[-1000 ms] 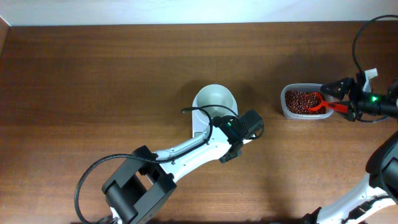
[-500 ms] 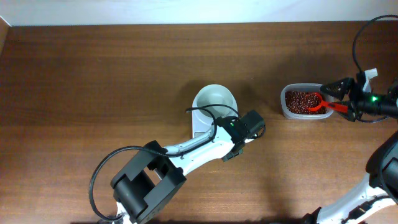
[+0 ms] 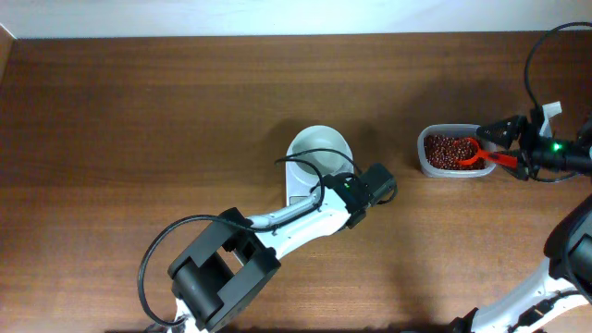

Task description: Scoop item into bowl and weigh 50g on scale

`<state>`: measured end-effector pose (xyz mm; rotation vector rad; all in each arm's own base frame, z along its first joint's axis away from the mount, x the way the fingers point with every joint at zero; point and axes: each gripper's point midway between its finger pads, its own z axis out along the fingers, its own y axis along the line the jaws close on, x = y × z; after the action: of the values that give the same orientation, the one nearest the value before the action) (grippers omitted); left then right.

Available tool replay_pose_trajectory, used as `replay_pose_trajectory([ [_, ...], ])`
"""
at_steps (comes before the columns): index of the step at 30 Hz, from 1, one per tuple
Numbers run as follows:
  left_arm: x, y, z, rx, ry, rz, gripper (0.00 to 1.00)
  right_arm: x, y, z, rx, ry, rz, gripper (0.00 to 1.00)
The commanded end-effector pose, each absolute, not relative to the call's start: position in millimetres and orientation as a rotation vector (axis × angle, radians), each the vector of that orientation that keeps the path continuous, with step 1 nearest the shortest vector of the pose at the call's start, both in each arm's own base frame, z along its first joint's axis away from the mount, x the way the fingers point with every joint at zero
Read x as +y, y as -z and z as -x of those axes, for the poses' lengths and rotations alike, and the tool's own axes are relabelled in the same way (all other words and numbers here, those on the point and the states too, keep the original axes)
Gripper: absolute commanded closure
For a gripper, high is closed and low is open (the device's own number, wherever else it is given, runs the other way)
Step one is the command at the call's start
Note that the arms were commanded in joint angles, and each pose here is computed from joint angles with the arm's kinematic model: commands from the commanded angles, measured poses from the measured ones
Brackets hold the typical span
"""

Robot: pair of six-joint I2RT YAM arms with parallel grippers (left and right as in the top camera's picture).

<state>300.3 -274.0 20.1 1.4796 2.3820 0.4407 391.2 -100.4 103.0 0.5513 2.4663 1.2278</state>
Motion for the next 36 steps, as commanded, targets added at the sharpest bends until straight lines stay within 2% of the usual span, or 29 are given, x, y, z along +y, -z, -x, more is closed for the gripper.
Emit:
replay_pose_trajectory([
  [1, -274.0, 6.3, -278.0, 2.44, -0.344, -1.633, 1.0, -118.0, -76.5, -381.3, 2.578, -1.086, -0.594, 0.01],
  [8, -276.8, 6.5, -278.1, 2.433, -0.327, -1.638, 1.0, -118.0, -76.5, -381.3, 2.578, -1.086, -0.594, 0.01],
  [21, -278.7, 16.7, -250.2, 2.465, -0.202, -1.8, 1.0, -118.0, -76.5, -381.3, 2.578, -1.086, -0.594, 0.01],
  [26, -268.8, 7.6, -273.6, 2.445, -0.39, -1.675, 1.0, -118.0, -76.5, -381.3, 2.578, -1.086, -0.594, 0.01],
  [31, -285.8, -38.5, -283.3, 2.39, -0.287, -1.552, 1.0, -118.0, -76.5, -381.3, 2.578, -1.086, -0.594, 0.01],
  [36, -276.5, -31.5, -291.0, 2.435, -0.304, -1.502, 1.0, -118.0, -76.5, -381.3, 2.578, -1.086, -0.594, 0.01],
])
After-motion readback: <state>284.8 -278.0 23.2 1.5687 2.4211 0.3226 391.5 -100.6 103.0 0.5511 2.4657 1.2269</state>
